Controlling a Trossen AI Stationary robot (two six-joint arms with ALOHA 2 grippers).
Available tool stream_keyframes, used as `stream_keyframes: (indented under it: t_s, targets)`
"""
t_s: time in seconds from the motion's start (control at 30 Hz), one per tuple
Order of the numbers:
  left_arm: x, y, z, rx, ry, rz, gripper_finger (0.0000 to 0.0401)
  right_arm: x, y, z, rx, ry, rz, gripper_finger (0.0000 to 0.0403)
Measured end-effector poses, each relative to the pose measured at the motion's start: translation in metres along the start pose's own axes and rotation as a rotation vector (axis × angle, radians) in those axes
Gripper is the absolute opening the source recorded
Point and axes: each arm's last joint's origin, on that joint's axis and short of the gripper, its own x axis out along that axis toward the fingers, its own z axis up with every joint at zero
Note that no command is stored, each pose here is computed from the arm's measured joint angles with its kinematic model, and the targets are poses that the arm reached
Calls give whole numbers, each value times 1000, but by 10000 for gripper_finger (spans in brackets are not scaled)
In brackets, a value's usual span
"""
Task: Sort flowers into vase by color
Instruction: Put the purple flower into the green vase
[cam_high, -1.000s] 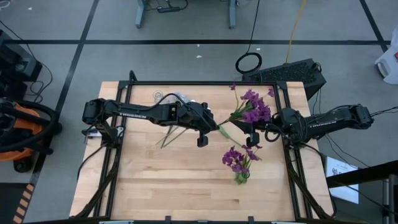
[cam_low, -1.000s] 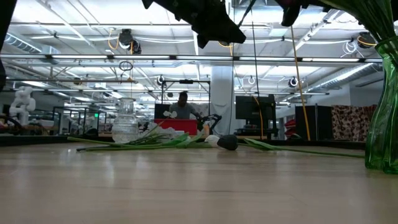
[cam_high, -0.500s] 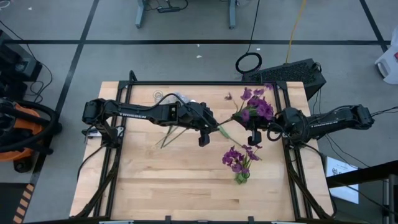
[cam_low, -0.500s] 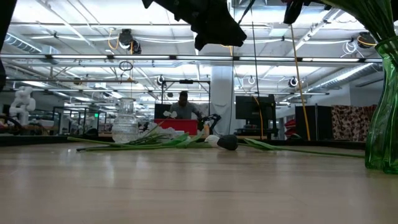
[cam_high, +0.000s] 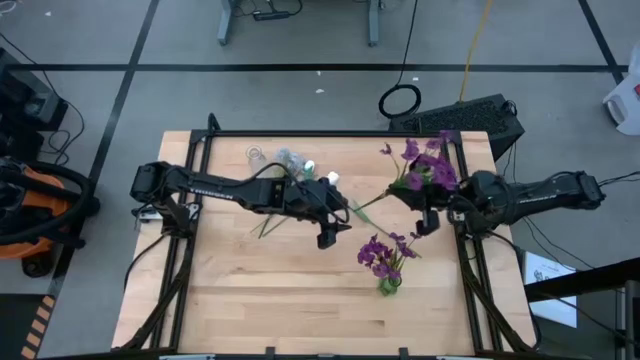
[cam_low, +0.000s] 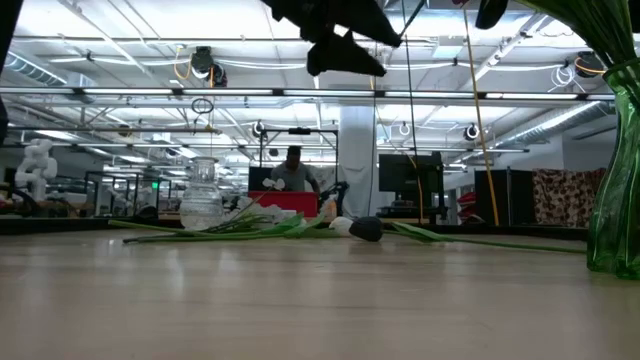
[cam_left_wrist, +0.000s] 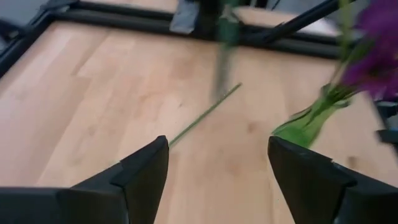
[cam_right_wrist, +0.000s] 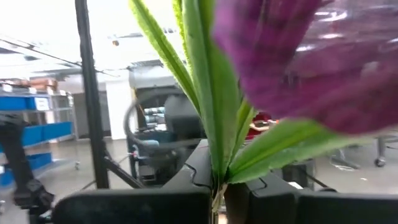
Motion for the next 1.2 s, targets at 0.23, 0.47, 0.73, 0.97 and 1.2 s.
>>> stream_keyframes:
  t_s: [0.23,0.47,0.73,0.97,1.2]
  targets:
    - [-2,-16,-8,-8,35,109,281,-18,9,20,43,-24,56,5]
    - [-6,-43,-13,9,11,159,281,-18,21,44,58,59,89,5]
    - [-1,-59,-38,-24,-18,182,281,-19,33,95,30,123,74,4]
    - [4,-64,-52,-49,-79,181,281,-20,39,112,58,274,86,4]
    - [8,-70,-64,-68,-96,180,281,-27,46,115,131,348,159,4]
